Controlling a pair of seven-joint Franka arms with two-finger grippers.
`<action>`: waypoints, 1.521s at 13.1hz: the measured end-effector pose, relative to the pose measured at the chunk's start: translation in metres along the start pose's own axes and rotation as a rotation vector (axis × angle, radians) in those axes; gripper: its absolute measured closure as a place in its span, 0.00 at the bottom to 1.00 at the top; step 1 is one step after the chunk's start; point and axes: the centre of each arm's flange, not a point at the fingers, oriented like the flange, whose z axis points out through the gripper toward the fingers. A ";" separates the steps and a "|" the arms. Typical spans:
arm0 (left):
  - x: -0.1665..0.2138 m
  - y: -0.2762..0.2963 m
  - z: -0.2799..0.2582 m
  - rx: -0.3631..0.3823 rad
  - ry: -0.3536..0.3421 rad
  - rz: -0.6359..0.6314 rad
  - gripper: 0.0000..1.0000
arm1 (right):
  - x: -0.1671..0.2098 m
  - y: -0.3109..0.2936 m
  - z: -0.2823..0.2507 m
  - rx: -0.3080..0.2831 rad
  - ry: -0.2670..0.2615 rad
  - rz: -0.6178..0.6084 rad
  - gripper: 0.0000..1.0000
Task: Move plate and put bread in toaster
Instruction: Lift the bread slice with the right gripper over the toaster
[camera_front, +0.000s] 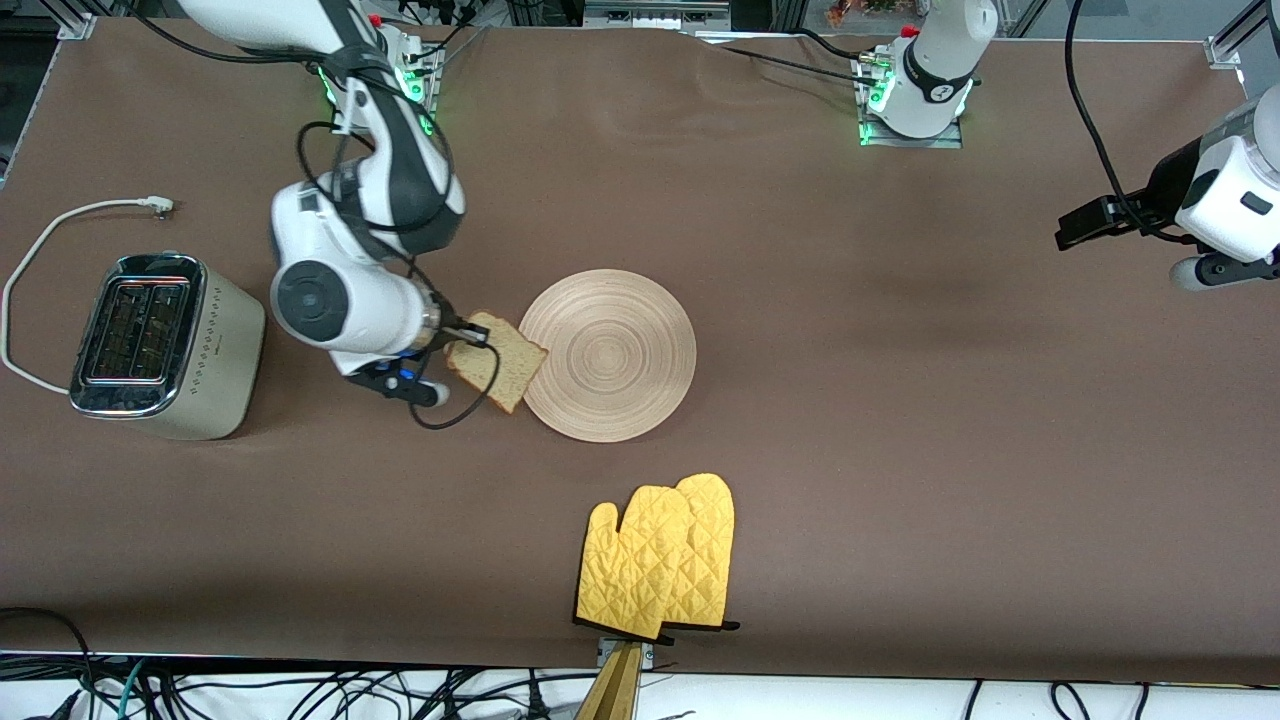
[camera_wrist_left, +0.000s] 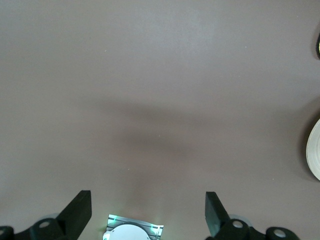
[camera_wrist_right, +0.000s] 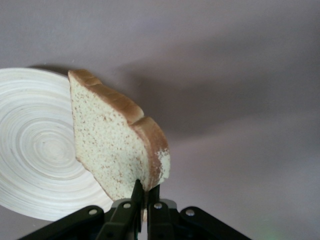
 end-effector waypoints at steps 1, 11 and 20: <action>0.000 0.000 0.000 0.000 0.000 0.000 0.00 | 0.007 0.015 -0.013 -0.006 -0.002 -0.026 0.94; 0.002 0.000 0.003 0.001 -0.006 0.000 0.00 | 0.045 0.241 -0.137 -0.106 -0.062 -0.300 0.94; 0.003 0.000 0.004 0.001 -0.008 0.000 0.00 | 0.054 0.328 -0.168 -0.272 -0.046 -0.422 0.94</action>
